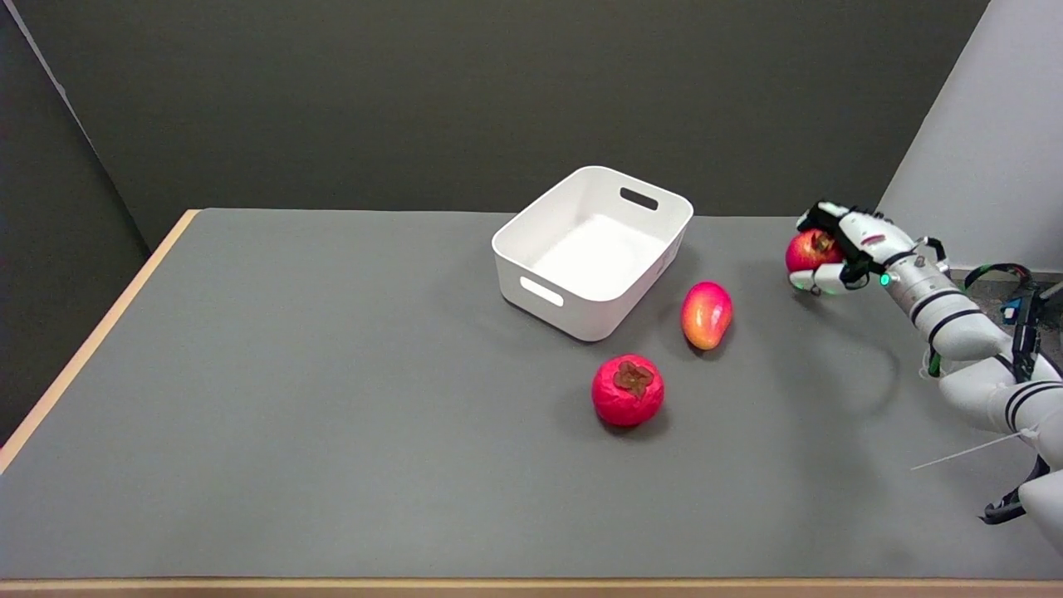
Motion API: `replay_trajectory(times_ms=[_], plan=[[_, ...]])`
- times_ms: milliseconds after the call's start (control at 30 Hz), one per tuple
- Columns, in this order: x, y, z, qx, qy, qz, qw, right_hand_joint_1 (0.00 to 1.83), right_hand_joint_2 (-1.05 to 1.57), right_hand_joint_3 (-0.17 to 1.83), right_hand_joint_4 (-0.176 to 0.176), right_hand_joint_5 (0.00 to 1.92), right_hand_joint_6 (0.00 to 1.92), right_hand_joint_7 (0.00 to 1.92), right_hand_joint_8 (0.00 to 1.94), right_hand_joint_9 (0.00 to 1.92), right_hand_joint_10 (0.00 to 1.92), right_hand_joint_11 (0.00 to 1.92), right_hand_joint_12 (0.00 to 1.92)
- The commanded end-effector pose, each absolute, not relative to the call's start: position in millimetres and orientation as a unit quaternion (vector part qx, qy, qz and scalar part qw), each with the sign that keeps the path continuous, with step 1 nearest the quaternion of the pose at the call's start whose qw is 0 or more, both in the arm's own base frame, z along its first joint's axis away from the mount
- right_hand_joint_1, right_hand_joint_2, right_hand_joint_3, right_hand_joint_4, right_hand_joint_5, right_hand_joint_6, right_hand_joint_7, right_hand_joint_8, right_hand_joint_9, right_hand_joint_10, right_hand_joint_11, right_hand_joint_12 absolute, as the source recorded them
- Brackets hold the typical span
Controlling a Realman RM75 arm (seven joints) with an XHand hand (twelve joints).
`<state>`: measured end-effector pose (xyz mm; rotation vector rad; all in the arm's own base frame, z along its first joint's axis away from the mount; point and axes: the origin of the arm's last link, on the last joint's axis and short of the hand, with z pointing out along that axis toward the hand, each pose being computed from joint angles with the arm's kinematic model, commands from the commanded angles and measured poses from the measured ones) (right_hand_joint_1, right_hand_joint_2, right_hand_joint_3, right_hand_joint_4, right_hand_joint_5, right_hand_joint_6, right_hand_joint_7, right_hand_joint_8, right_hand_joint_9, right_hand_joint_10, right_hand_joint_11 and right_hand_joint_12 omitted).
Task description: Pick up the pomegranate.
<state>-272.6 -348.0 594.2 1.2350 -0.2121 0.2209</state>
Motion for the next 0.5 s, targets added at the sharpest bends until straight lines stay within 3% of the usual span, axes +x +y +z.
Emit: replay_trajectory(times_ms=[33,333,400,433,500], plan=[[-172.9,-349.2,562.9,0.66,0.032,0.255,0.706,1.33,1.2,0.12,-0.162,0.52,1.56,0.77,1.39,0.73,1.55,0.78,1.92],[-105.5,-345.5,517.8,0.73,0.111,0.301,0.603,1.33,1.19,0.14,-0.168,0.52,1.54,0.77,1.4,0.74,1.55,0.78,1.92],[-97.7,-346.4,505.9,0.746,0.106,0.311,0.579,1.2,1.15,0.29,-0.116,0.53,1.58,0.8,1.43,0.76,1.48,0.78,1.92],[-93.5,-347.5,497.9,0.757,0.102,0.314,0.564,1.19,1.14,0.31,-0.109,0.53,1.59,0.8,1.43,0.76,1.48,0.78,1.92],[-90.1,-351.4,484.4,0.774,0.097,0.31,0.544,1.33,1.19,0.14,-0.166,0.51,1.54,0.77,1.4,0.74,1.56,0.8,1.92]])
